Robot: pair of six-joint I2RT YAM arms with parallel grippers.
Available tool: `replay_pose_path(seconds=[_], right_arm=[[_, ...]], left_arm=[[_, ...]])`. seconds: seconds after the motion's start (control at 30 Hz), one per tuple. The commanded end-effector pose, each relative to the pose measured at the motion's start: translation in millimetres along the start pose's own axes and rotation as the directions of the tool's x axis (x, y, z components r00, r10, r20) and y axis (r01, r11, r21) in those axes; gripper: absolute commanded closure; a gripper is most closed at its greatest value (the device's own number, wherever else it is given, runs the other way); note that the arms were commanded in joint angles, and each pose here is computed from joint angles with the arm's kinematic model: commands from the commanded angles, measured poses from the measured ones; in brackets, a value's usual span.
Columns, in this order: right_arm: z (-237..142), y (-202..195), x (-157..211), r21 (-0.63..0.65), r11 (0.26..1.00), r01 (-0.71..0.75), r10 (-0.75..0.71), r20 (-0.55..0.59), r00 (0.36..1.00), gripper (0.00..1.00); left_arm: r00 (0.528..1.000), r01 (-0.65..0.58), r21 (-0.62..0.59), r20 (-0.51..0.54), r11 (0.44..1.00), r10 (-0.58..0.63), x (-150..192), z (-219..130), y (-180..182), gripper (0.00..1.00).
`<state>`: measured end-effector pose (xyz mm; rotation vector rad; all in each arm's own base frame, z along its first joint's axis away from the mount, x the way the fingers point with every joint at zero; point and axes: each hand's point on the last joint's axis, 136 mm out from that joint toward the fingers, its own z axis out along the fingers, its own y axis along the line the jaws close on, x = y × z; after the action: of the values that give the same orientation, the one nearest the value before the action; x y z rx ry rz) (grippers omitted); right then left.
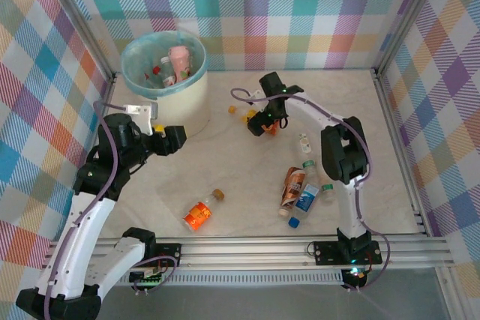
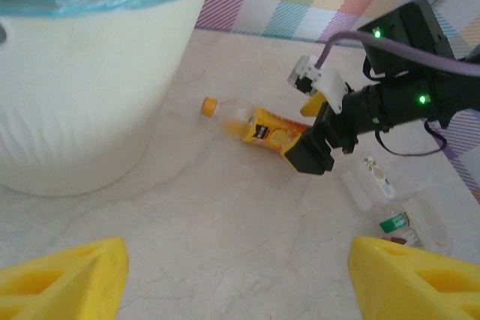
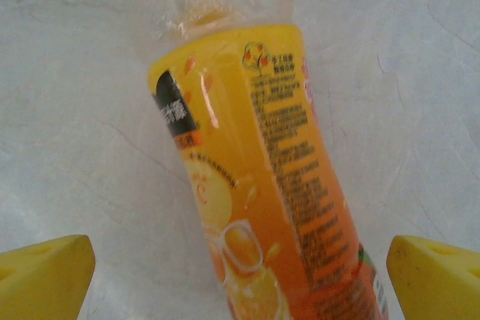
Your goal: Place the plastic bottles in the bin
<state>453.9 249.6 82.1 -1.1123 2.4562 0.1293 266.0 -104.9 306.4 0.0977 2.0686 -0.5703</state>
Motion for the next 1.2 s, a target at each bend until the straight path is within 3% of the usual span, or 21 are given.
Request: replay_pose_path(seconds=[0.0, 0.27, 0.53, 0.73, 0.8, 0.93, 1.17], right_arm=[[12, 4, 6, -0.056, 0.997, 0.055, -0.058, -0.038, 0.998, 0.00], [29, -2, 21, -0.049, 0.995, 0.091, -0.096, -0.111, 0.989, 0.01], [-18, -6, 0, -0.008, 1.000, 0.030, -0.030, -0.022, 0.999, 0.28], [-69, 6, -14, -0.020, 1.000, -0.004, 0.007, 0.142, 0.990, 0.40], [-73, 15, -16, -0.061, 0.998, 0.001, 0.009, 0.174, 0.985, 0.39], [-51, 10, -10, -0.061, 0.997, -0.039, 0.045, 0.097, 0.994, 0.08], [-3, -7, 5, -0.007, 0.997, -0.083, 0.082, -0.070, 0.994, 0.08]], left_arm=[[0.999, -0.016, -0.010, -0.040, 1.000, 0.016, 18, -3, 3, 0.23], [0.999, -0.001, -0.055, -0.043, 0.998, -0.001, 21, -6, 10, 0.22], [1.000, 0.017, -0.010, -0.020, 1.000, -0.017, 6, -1, 0, 0.22], [0.999, 0.032, 0.028, -0.010, 0.999, -0.031, -10, 6, -9, 0.22], [0.999, 0.033, 0.030, -0.004, 0.999, -0.033, -13, 9, -9, 0.22], [0.999, 0.050, 0.023, -0.015, 0.998, -0.050, -12, 17, -6, 0.22], [0.998, 0.051, -0.003, -0.026, 0.999, -0.051, -8, 18, -1, 0.22]])
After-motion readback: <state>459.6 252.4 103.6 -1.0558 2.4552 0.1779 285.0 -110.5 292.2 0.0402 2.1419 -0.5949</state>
